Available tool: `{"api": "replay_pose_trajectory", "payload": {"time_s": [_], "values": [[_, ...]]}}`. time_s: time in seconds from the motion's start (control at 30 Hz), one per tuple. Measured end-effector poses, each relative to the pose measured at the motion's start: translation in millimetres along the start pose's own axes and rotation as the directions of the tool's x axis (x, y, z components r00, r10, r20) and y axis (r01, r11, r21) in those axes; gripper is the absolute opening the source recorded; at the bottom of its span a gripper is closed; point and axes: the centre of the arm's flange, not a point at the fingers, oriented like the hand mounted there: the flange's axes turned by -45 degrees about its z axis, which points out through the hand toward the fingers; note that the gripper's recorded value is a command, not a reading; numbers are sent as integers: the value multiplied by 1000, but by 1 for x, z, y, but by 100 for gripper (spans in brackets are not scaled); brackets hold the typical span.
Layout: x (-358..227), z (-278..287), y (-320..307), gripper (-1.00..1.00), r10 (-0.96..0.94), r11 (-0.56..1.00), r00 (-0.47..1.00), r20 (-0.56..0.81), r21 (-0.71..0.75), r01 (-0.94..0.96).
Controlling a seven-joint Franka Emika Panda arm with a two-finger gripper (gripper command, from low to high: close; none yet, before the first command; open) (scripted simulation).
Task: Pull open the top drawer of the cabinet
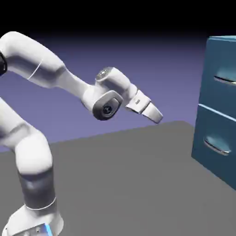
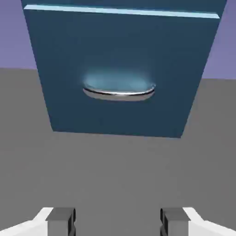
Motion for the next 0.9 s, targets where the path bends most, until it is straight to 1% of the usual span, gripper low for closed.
{"api": "replay_pose_trajectory", "payload": {"time_s": [0.1, 0.2, 0.33, 0.47, 0.7, 0.9], "values": [[6, 23, 21, 0, 170, 985, 984, 53, 21, -171], [8, 47, 41, 0, 329, 943, 938, 106, 19, -333], [5, 80, 69, 0, 519, 851, 839, 163, -11, -525], [-1, 112, 94, 0, 678, 730, 710, 191, -63, -680], [-14, 157, 137, 0, 875, 479, 457, 156, -156, -864], [-17, 184, 167, 0, 964, 265, 259, 59, -185, -946]]}}
